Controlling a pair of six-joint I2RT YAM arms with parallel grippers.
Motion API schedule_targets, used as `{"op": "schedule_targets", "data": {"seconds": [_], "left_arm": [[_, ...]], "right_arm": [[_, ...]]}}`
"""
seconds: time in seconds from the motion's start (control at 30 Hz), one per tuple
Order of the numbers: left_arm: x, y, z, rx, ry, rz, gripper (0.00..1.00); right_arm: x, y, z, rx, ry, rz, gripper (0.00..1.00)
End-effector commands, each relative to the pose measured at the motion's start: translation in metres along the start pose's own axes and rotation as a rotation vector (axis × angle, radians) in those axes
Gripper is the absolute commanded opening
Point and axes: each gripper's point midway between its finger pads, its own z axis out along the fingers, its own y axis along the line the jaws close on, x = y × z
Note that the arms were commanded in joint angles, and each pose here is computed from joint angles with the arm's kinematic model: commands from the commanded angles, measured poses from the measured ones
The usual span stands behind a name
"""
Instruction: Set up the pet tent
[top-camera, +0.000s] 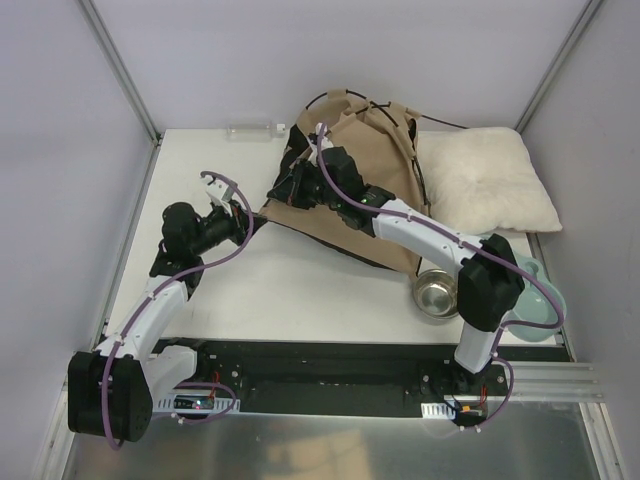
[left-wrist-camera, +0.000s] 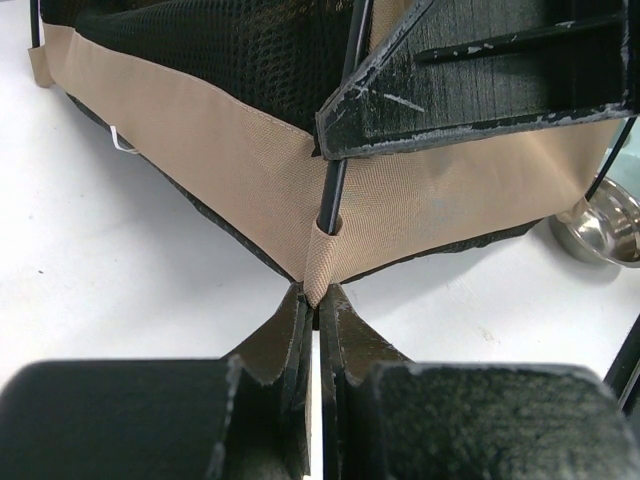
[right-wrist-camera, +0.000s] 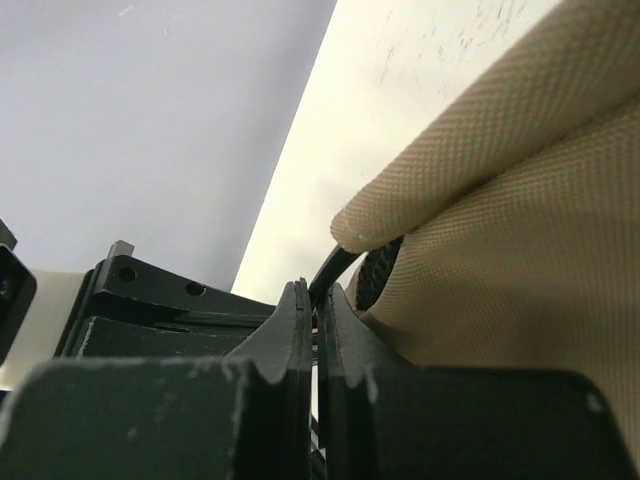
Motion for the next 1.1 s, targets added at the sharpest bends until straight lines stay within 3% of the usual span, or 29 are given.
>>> {"op": "schedule_targets", "data": {"seconds": [0.0, 0.1, 0.27, 0.47, 0.77, 0.83, 0.97, 1.07], "left_arm": [[-0.052, -0.019, 0.000, 0.068, -0.116, 0.115, 0.00], [-0.055, -0.021, -0.002, 0.069, -0.120, 0.121, 0.00], [-0.054, -0.020, -0.003, 0.056, -0.112, 0.111, 0.00], [-0.056, -0.013, -0.004, 0.007, -0.112, 0.094, 0.41], [-0.070, 0.014, -0.031, -0.252, -0.143, 0.109, 0.61], [-0.081, 0.020, -0.039, -0.325, -0.175, 0.099, 0.67], [-0.101, 0.029, -0.053, -0.434, -0.222, 0.072, 0.72], [-0.109, 0.035, -0.061, -0.497, -0.233, 0.043, 0.76]], "right_arm": [[0.004, -0.008, 0.004, 0.054, 0.007, -0.095, 0.00], [0.013, -0.032, 0.005, 0.154, 0.028, -0.131, 0.00], [0.021, -0.038, 0.007, 0.167, 0.052, -0.168, 0.00], [0.052, -0.013, 0.015, 0.035, 0.187, -0.176, 0.00], [0.062, -0.012, 0.037, 0.013, 0.237, -0.176, 0.00], [0.062, -0.007, 0.042, -0.003, 0.250, -0.170, 0.07], [0.054, 0.005, 0.034, -0.013, 0.231, -0.132, 0.39], [0.049, 0.005, 0.022, 0.028, 0.219, -0.109, 0.54]]}}
